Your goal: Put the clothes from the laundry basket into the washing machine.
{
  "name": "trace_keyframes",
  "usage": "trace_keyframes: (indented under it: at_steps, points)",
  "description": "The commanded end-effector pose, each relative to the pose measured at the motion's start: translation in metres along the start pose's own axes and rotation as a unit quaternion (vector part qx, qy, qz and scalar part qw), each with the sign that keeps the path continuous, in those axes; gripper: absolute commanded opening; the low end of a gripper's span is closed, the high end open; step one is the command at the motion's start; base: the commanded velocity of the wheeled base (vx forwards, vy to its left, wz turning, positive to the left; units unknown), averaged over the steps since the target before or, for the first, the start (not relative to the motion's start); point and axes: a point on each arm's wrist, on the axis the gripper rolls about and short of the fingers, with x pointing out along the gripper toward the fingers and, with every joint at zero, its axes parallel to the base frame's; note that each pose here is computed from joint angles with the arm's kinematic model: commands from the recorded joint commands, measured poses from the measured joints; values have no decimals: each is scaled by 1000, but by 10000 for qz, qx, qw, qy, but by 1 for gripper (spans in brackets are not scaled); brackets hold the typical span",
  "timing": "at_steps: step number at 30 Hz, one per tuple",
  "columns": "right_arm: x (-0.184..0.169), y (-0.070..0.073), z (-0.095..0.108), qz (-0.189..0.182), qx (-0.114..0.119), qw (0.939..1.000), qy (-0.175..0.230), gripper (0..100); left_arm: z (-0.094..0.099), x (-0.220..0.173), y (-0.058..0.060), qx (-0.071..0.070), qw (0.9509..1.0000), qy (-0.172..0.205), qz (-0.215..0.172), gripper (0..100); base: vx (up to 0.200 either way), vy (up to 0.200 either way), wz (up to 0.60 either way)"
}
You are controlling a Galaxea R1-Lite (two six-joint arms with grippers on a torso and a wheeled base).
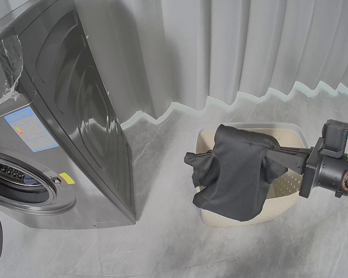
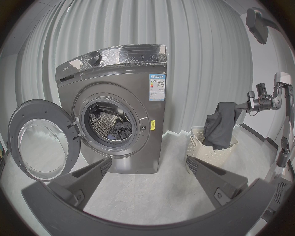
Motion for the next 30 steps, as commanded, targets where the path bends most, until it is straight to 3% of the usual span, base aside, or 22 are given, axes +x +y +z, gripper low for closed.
trace_keyframes:
  at_steps: [1, 8, 17, 20, 30]
  points:
    - [-33, 7, 37, 34, -55, 9974, -712, 0, -5, 0, 0, 3, 10000, 7, 1, 100, -200, 0, 0]
    - [-33, 6, 38, -214, -53, 9968, -763, 0, -5, 0, 0, -5, 10000, 7, 1, 100, -200, 0, 0]
    - [-32, 5, 38, -642, -48, 9955, -698, 0, -5, 0, 0, -5, 10000, 7, 1, 100, 0, 0, 0]
    - [-31, 5, 38, -806, -91, 9946, -654, 0, -5, 0, 0, -5, 10000, 7, -7, 100, 0, 200, 0]
    - [-30, 9, 39, -787, -88, 9945, -681, 0, -5, 0, 0, -5, 10000, 7, 1, 100, 0, 200, 0]
